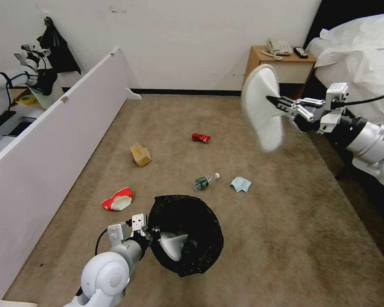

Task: Pick up the trash bin, then pick up the garbage from the floor and place it into the trash bin.

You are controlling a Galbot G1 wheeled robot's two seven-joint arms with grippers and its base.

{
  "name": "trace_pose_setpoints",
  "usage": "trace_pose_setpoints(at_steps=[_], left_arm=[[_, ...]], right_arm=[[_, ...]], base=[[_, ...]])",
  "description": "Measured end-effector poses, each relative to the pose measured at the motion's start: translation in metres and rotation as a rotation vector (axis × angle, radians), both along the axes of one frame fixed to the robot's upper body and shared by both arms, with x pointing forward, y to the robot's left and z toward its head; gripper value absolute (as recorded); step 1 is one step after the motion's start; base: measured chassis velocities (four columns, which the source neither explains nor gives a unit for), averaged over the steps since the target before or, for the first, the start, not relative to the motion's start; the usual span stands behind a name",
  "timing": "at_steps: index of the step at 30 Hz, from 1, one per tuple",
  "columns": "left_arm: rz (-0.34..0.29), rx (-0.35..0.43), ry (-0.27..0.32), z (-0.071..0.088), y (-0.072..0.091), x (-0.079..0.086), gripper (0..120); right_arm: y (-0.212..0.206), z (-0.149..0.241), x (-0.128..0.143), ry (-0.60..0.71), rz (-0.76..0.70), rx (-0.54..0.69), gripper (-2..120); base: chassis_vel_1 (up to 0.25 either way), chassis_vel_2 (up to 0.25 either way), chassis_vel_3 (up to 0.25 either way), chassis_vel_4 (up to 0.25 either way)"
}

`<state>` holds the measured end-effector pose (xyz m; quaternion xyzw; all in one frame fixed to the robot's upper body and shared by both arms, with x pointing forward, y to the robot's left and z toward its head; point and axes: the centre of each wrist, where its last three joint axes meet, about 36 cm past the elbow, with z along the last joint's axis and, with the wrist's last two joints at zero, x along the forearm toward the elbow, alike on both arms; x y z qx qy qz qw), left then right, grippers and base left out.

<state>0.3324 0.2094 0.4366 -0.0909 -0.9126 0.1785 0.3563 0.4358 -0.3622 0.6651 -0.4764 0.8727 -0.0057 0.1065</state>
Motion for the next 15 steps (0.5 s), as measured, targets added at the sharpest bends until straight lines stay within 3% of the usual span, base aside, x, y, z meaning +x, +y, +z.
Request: trace_pose_setpoints(at_steps=[9,15], left_arm=[[-0.031,-0.026,0.028,0.004,-0.007,0.005,0],[-0.061,-0.052,0.041,0.005,-0.011,0.006,0]], right_arm=[[0.046,-0.004,-0.025,-0.041,0.191,0.078,0],[0.053,-0.009,-0.028,-0.055,0.276,0.075,0]], base=[[0.000,0.000,0.000,0.000],[0.000,0.000,0.000,0.000]])
